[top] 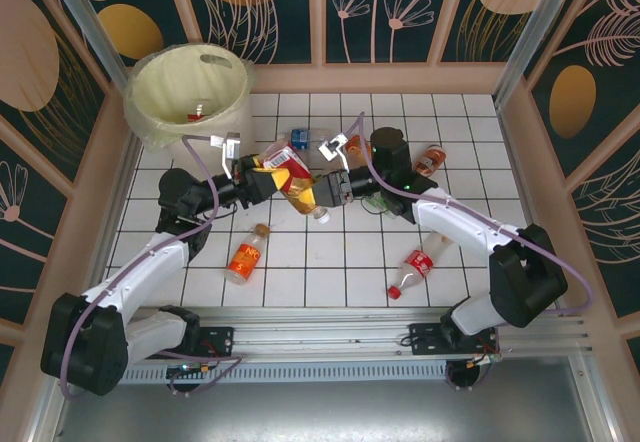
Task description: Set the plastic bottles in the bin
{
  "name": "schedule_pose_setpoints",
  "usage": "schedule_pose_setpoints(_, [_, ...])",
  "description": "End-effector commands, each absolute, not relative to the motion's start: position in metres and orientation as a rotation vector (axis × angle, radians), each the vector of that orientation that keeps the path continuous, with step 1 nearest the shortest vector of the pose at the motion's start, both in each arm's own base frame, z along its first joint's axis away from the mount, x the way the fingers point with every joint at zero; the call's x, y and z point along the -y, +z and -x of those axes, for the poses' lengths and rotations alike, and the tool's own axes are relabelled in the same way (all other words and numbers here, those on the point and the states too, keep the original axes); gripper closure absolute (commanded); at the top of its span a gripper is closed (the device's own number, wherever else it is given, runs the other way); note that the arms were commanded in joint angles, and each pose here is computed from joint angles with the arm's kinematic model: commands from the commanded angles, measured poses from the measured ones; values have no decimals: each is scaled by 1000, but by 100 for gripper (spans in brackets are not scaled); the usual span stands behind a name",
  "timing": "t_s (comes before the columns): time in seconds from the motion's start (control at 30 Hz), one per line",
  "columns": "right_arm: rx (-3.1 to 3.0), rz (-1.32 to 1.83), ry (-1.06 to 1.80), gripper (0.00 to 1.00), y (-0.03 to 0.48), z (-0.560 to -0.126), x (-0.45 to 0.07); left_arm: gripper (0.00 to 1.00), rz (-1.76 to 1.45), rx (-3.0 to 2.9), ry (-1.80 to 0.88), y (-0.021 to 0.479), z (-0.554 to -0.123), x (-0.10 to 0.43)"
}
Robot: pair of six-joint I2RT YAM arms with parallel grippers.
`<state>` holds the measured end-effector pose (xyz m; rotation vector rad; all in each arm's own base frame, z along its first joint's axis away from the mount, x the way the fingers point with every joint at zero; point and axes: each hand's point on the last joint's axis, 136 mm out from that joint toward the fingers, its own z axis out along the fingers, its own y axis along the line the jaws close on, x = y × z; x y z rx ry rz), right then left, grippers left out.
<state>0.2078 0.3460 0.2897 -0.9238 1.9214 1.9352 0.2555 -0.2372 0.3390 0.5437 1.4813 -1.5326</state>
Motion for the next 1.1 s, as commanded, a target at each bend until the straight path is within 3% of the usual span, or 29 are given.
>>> schedule_pose_setpoints(0.0, [-1829,1015,1929,30,297,-195,-343,53,-558,-1408,-1538,363,-251,235])
schedule_pose_setpoints(0.33, [-1816,957,1768,1,306,-197,-322,54,-427,-1597,-1332,359,-290,229])
schedule_pose_setpoints(0.53, [-1817,885,1513,1,320,-199,-302,51,-303,-1720,-1142,366,-317,214])
schedule_pose_setpoints(0.8, [-1766,736,1213,1,346,-210,-272,51,-151,-1770,-800,416,-349,176])
schedule_pose_setpoints(1.07, [-1696,689,1112,1,368,-207,-254,51,-65,-1765,-433,457,-380,134])
